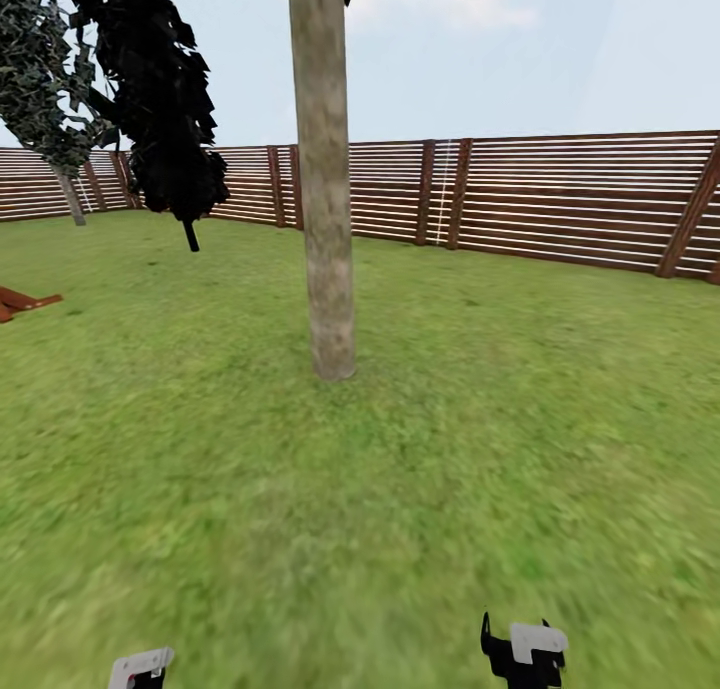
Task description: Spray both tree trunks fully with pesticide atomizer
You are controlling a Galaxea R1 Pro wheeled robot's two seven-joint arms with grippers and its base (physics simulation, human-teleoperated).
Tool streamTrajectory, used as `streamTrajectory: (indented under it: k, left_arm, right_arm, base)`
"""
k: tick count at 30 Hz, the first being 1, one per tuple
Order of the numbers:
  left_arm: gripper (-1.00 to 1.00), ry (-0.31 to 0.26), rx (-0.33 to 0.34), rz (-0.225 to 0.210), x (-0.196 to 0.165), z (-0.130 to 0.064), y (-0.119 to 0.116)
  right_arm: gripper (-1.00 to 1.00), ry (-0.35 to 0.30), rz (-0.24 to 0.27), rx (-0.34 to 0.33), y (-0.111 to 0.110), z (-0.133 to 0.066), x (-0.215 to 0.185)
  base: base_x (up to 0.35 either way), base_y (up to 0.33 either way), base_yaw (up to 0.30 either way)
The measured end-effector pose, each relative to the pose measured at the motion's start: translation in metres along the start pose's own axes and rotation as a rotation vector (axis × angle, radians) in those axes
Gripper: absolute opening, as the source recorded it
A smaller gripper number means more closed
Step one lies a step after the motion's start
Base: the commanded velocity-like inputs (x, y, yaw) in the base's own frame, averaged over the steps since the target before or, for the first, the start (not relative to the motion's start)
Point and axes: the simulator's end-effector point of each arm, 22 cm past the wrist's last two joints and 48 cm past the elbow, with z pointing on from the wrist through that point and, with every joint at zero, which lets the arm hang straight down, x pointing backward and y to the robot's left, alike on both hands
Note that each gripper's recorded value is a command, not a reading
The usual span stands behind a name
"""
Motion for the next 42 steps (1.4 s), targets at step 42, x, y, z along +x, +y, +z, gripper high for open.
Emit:
streamTrajectory:
  k: [42]
  left_arm:
    - [-1.00, 0.000, 0.000, -0.002, 0.0001, 0.0001, -0.0007]
  right_arm:
    - [1.00, 0.001, 0.001, -0.003, 0.0013, -0.0003, 0.0000]
  base:
    - [0.338, 0.000, 0.000]
